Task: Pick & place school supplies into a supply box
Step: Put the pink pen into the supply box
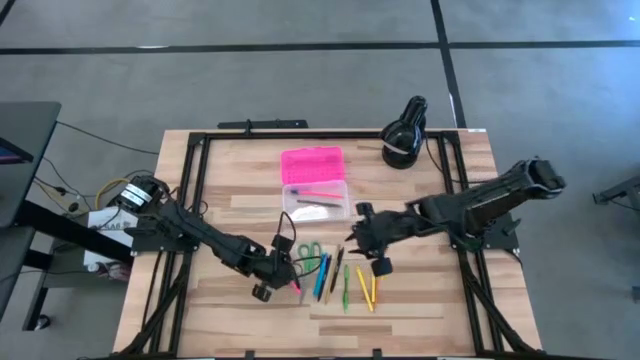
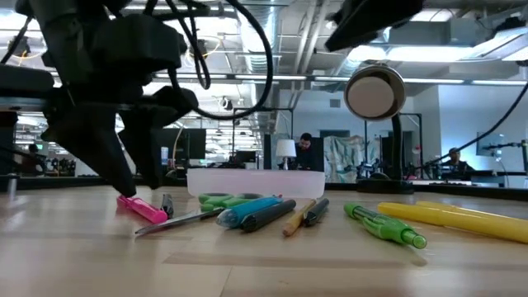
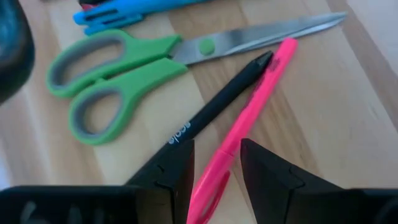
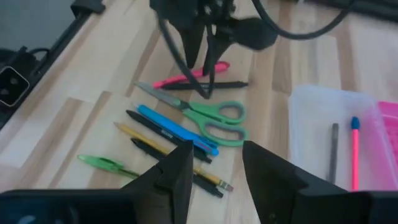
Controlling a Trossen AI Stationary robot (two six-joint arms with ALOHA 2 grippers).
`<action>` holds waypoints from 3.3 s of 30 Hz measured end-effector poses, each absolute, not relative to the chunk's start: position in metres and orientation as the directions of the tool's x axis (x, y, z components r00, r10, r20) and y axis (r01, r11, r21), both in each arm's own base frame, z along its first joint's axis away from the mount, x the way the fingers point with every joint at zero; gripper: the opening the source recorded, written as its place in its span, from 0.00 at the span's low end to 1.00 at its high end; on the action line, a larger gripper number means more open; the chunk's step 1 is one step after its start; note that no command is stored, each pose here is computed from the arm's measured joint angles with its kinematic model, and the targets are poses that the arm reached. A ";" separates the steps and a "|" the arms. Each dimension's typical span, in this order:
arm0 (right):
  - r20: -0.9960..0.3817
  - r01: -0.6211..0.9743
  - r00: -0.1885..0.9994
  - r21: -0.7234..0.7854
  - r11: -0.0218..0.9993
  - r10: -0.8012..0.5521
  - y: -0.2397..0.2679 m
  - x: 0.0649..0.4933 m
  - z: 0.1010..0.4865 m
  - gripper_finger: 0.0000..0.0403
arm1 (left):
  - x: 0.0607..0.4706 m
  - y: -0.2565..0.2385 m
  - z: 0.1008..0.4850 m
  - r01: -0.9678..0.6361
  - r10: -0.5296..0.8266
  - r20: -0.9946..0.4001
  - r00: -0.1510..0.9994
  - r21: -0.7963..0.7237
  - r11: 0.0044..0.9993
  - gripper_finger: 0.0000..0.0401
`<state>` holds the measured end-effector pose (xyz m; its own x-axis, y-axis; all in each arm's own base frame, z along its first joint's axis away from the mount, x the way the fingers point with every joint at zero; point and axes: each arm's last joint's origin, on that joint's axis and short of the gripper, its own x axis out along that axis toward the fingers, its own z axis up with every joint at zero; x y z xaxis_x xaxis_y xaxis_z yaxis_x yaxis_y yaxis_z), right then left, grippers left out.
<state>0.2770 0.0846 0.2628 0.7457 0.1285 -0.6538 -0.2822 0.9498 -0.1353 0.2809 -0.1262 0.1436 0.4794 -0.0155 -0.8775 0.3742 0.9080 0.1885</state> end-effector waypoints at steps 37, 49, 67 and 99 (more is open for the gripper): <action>-0.459 -0.142 0.887 -0.179 0.974 0.045 0.164 0.190 0.251 0.32 | 0.286 -0.112 0.127 0.331 -0.161 -0.928 0.335 -0.044 0.943 0.28; -0.459 -0.131 0.887 -0.159 0.979 0.045 0.164 0.190 0.251 0.32 | 0.279 -0.115 0.126 0.304 -0.170 -0.949 0.265 -0.085 0.949 0.05; -0.461 -0.104 0.887 -0.183 0.978 0.008 0.161 0.190 0.243 0.32 | 0.274 -0.131 0.140 0.279 -0.115 -0.980 0.160 -0.067 0.958 0.05; -0.470 -0.107 0.883 -0.191 0.976 0.005 0.162 0.189 0.241 0.32 | 0.346 -0.042 0.227 -0.156 0.518 -0.755 0.402 0.501 0.851 0.06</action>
<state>0.1894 0.1618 0.2413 0.8825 0.0049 -0.4702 -0.1075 0.9756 -0.1914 0.3462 -0.0416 0.2265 0.4021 0.5178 -0.7551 -0.1562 0.8514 0.5007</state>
